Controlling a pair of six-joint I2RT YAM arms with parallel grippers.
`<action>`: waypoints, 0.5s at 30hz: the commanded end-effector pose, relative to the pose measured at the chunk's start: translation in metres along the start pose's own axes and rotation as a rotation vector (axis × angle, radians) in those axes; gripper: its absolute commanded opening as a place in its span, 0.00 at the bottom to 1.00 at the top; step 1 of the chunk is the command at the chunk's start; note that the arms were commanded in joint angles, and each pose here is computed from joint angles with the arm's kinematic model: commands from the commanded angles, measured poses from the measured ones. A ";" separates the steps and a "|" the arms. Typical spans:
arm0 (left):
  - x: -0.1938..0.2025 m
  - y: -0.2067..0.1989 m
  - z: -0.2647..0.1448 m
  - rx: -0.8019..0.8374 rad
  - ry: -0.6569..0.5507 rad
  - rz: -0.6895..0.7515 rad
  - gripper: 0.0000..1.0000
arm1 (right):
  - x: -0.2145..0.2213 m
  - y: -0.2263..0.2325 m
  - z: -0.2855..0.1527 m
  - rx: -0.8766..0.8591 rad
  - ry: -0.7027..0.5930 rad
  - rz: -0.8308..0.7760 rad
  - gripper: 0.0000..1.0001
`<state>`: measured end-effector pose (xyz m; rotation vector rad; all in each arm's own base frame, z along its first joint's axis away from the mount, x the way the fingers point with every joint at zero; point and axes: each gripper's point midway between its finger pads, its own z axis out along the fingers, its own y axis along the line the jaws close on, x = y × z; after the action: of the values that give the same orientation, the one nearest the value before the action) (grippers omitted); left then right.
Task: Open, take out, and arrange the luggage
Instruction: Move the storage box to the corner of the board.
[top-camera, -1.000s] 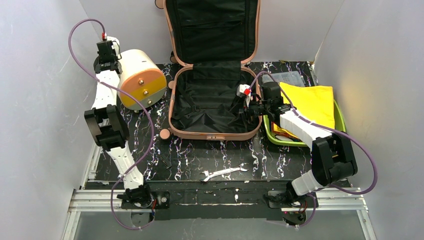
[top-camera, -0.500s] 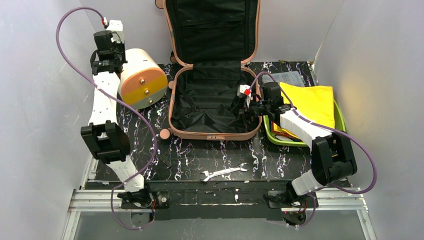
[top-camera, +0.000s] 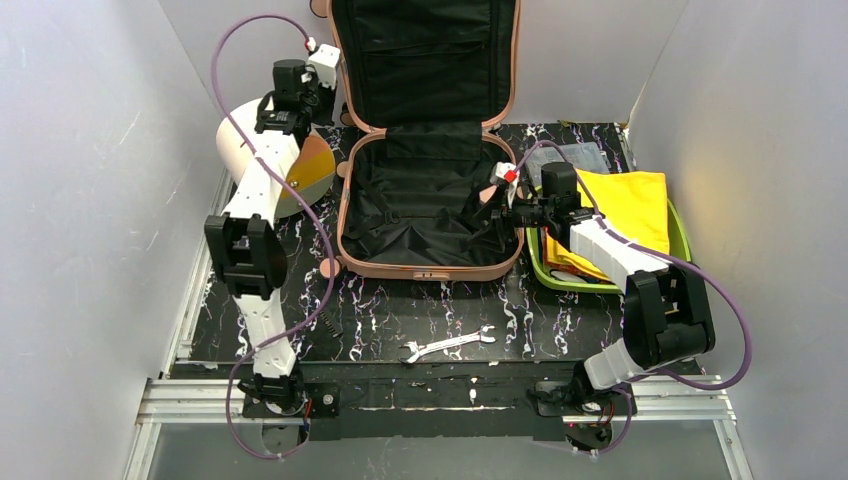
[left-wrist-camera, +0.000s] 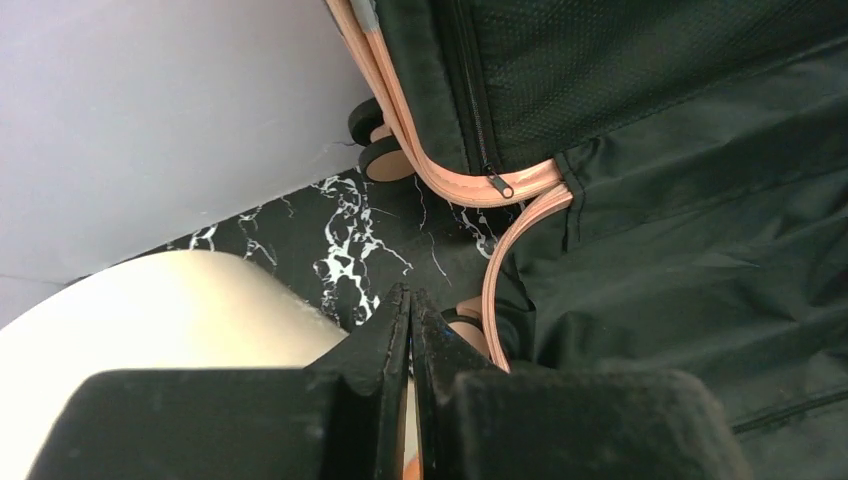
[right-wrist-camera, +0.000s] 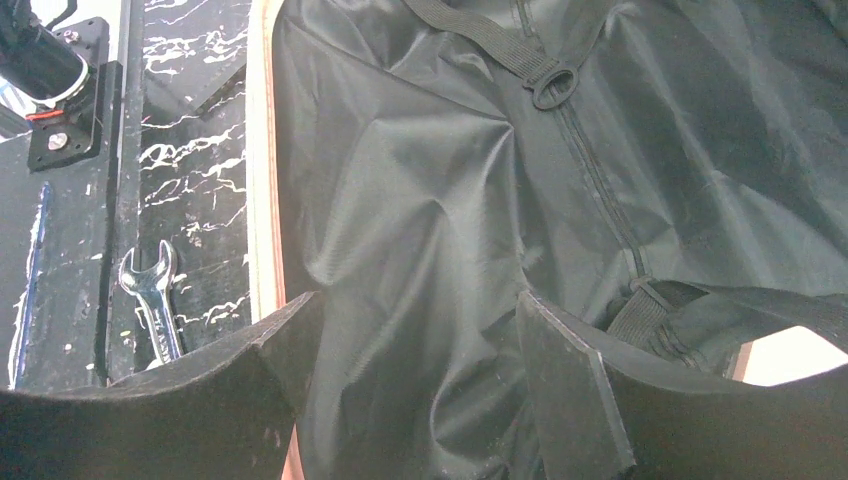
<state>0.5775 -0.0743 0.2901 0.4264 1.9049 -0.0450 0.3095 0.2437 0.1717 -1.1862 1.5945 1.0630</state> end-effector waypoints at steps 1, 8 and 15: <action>-0.020 -0.008 0.006 0.038 -0.034 0.010 0.00 | -0.013 0.000 -0.005 -0.001 -0.044 -0.035 0.79; 0.024 -0.011 0.030 -0.016 0.105 0.059 0.00 | -0.011 -0.002 -0.006 0.001 -0.043 -0.029 0.79; 0.063 -0.001 0.009 -0.108 0.279 0.140 0.00 | -0.011 -0.001 -0.005 -0.006 -0.045 -0.029 0.79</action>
<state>0.5876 -0.0812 0.2170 0.5019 2.0886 0.0734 0.3132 0.2404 0.1736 -1.1690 1.5891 1.0613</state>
